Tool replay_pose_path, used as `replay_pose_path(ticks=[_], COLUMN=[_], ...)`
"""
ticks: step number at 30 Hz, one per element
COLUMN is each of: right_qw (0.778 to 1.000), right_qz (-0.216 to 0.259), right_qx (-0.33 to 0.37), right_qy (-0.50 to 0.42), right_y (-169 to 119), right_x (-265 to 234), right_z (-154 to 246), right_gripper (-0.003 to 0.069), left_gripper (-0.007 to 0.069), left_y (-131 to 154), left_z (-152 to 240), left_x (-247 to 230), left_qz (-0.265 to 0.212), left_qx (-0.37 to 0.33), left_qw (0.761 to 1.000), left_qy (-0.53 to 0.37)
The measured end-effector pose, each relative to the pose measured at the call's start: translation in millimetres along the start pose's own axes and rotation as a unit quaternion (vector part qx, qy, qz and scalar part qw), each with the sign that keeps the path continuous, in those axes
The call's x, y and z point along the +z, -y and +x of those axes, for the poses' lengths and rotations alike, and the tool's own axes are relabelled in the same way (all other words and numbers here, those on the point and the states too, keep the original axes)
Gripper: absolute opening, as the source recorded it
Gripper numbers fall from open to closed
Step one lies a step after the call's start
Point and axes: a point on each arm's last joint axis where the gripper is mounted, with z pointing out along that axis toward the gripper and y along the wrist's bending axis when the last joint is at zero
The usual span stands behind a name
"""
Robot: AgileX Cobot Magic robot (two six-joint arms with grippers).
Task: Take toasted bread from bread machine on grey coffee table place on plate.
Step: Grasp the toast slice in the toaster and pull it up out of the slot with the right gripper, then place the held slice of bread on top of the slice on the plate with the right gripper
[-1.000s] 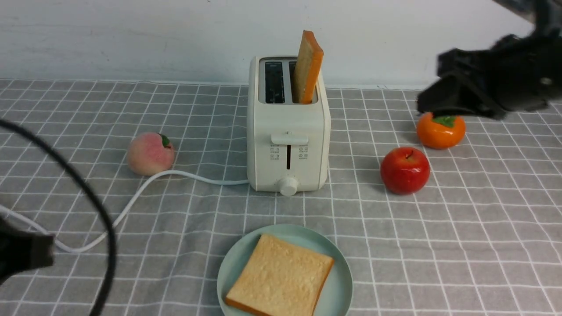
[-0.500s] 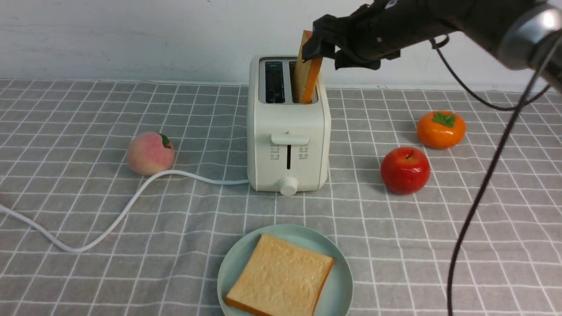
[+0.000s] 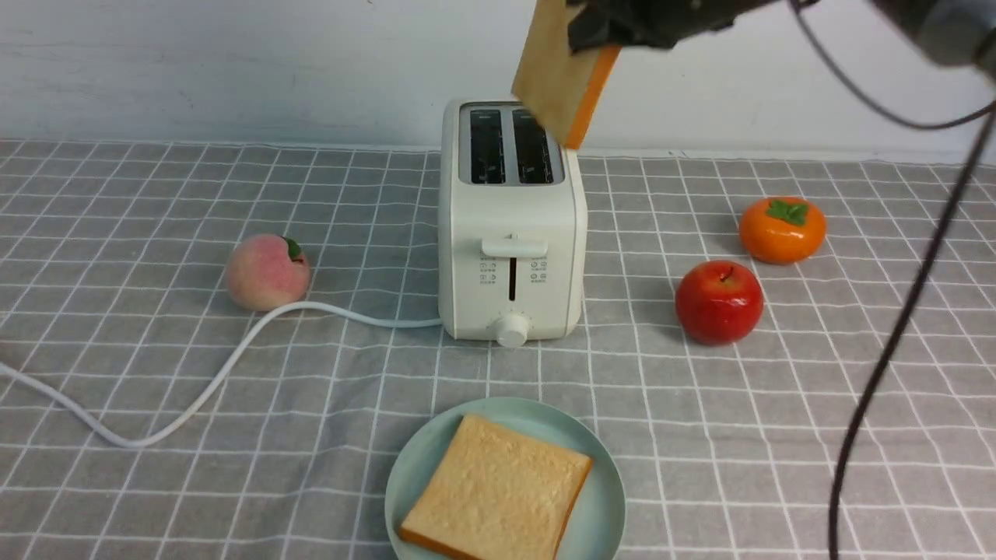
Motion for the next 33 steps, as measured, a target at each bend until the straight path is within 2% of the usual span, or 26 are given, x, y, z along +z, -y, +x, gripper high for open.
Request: replay_pose_path(ticks=[2,3,6,9,12,18,19,25,28,33], right_qw=[1.0,1.0,0.998,0.998,0.997,0.974,0.959,0.92,0.91,0.92], right_qz=[-0.002,-0.003,-0.008,-0.002,-0.01,-0.098,-0.129,-0.22,-0.233,-0.202], right_qx=[-0.027,-0.029,-0.05,-0.057,-0.039,0.052,0.075,0.122,0.118,0.076], right_qy=[0.015,0.011,-0.025,-0.038,-0.071,-0.198,-0.24,-0.301,-0.323,-0.328], right_y=[-22,-24,-40,-38,-32,-17,-12,-7,-15,-34], right_x=[-56,-61,-120,-132,-120,-62,-45,-13,-6,13], right_z=[-19,-19,-22,-19,-6,58,87,166,192,218], right_gripper=[0.0118,0.0118,0.0118,0.0118,0.0118,0.0118,0.0118,0.0118,0.0118,0.0155], left_gripper=[-0.0014,-0.0014,-0.0014,-0.0014,-0.0014,-0.0014,-0.0014,-0.0014,-0.0014,-0.0014], left_y=[0,0,0,0,-1,-3,-3,-5,-5,-5], left_z=[0,0,-1,-1,-1,5,8,16,16,13], left_x=[0,0,0,0,1,7,10,17,18,18], left_qz=[0.001,0.001,0.001,0.0,-0.003,-0.008,-0.009,-0.009,-0.008,-0.011], left_qx=[0.0,0.0,0.0,0.001,0.003,0.001,-0.001,-0.006,-0.006,0.002], left_qw=[1.0,1.0,1.0,1.0,1.0,1.0,1.0,0.999,0.999,1.0], left_qy=[0.002,0.002,0.003,0.006,0.007,-0.01,-0.021,-0.044,-0.043,-0.026])
